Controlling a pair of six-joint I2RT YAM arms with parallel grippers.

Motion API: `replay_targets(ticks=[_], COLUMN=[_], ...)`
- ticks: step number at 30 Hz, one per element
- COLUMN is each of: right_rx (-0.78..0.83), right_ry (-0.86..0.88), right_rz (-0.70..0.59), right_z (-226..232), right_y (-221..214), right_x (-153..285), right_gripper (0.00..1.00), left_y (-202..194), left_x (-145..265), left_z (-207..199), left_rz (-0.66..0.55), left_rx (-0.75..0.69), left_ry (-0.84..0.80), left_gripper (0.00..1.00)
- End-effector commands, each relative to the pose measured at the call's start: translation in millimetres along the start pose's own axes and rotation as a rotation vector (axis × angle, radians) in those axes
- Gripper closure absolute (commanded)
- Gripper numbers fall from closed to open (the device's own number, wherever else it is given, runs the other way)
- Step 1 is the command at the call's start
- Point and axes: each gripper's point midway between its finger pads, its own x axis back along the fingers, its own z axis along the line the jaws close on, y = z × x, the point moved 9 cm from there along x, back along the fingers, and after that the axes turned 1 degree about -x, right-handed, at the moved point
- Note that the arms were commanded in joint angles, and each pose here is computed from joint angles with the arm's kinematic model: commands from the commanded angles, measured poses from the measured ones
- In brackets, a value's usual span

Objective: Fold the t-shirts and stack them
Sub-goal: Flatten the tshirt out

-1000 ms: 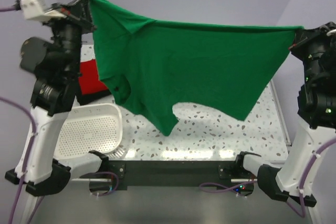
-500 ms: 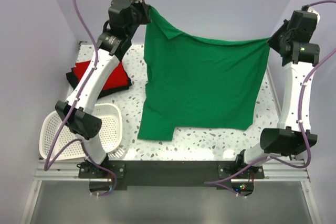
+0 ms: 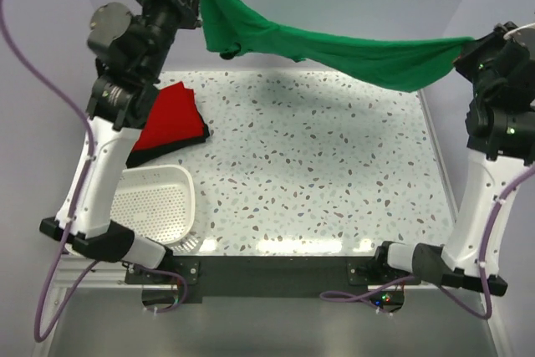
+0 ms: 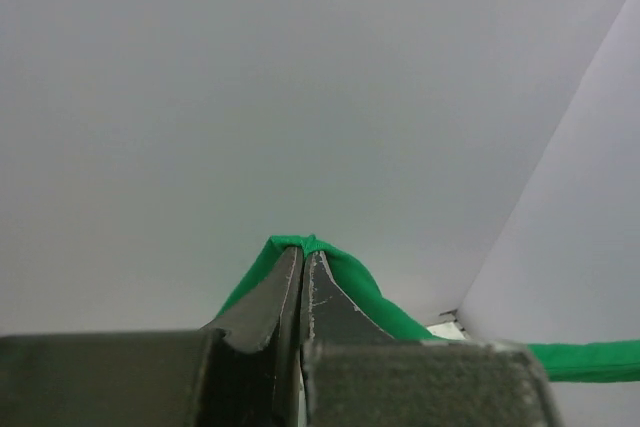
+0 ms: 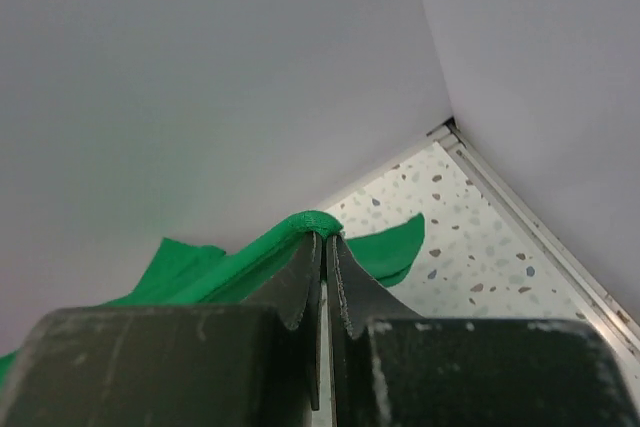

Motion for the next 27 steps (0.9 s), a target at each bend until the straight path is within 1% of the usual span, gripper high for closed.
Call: replay_targets(ticks=[1, 4, 8, 10, 12, 14, 15, 17, 18, 20, 21, 22, 23, 24, 25, 26, 27], right_rx=[-0.047, -0.047, -0.053, -0.048, -0.041, -0.041, -0.031, -0.037, -0.022, -0.006, 0.022, 0.034, 0.047, 0.068, 0.085, 0.102, 0.119], right_ry=[0.071, 0.072, 0.072, 0.067, 0.04, 0.014, -0.01, -0.009, -0.046, -0.092, -0.136, -0.152, -0.193, -0.225, -0.255, -0.28, -0.304], right_rz=[-0.242, -0.322, -0.402, -0.413, -0.397, -0.359, -0.313, -0.316, -0.263, -0.237, -0.161, -0.143, -0.117, -0.065, -0.021, 0.013, 0.053], right_z=[9, 9, 8, 8, 6, 3, -1, -3, -9, -15, -23, -26, -32, -40, -46, -51, -58], right_y=[48, 64, 78, 79, 76, 65, 50, 40, 21, 5, -20, -29, -42, -61, -79, -93, -107], right_x=[51, 76, 96, 96, 86, 69, 52, 34, 13, -14, -43, -58, -72, -90, -111, -124, -135], right_gripper=[1.0, 1.0, 1.0, 1.0, 1.0, 1.0, 1.0, 1.0, 1.0, 1.0, 1.0, 1.0, 1.0, 1.0, 1.0, 1.0, 1.0], left_y=[61, 82, 100, 103, 100, 86, 70, 48, 21, -19, -66, -84, -108, -167, -170, -193, -239], left_x=[40, 62, 80, 81, 77, 61, 45, 25, 3, -25, -53, -68, -81, -107, -121, -128, -142], left_z=[-4, -4, -3, -3, -3, -3, -2, 0, 3, 9, 15, 21, 25, 38, 43, 47, 58], left_rz=[-0.183, -0.231, -0.264, -0.271, -0.27, -0.234, -0.194, -0.145, -0.086, -0.008, 0.09, 0.125, 0.185, 0.301, 0.295, 0.36, 0.44], left_rx=[-0.011, -0.014, -0.03, -0.034, -0.036, -0.042, -0.049, -0.07, -0.084, -0.104, -0.115, -0.1, -0.088, -0.077, -0.044, -0.031, -0.026], left_ry=[-0.028, -0.017, -0.002, 0.001, -0.005, -0.008, -0.007, -0.008, -0.002, -0.008, -0.011, -0.014, -0.038, -0.015, 0.002, -0.013, -0.001], left_gripper=[1.0, 1.0, 1.0, 1.0, 1.0, 1.0, 1.0, 1.0, 1.0, 1.0, 1.0, 1.0, 1.0, 1.0, 1.0, 0.77, 0.63])
